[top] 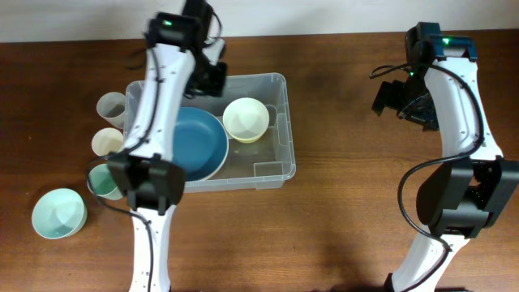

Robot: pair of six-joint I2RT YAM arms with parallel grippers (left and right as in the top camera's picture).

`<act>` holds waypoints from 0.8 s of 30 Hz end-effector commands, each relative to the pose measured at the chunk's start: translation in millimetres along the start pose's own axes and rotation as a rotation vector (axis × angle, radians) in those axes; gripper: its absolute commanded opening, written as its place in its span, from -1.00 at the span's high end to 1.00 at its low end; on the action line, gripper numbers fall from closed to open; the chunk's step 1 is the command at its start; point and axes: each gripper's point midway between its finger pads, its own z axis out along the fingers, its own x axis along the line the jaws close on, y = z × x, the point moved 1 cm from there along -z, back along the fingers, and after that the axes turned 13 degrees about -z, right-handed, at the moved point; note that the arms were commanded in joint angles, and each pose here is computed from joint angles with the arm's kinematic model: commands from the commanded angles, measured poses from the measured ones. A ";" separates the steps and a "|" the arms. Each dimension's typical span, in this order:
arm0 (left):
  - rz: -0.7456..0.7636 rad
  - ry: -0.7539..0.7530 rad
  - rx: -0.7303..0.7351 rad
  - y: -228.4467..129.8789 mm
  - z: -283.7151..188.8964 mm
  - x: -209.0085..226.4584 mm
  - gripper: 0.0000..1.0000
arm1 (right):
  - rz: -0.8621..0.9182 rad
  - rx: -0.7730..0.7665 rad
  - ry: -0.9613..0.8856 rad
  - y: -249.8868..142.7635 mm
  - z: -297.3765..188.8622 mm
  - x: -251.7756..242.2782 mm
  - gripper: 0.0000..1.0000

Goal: Pack container
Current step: 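Stack the white bowl on the yellow bowl and release, then move the left gripper to the mint green bowl and grip its rim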

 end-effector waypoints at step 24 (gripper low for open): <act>-1.429 0.413 -0.332 -178.7 -197.9 294.0 -0.99 | 0.008 -0.008 0.000 0.7 -2.4 -1.2 -0.98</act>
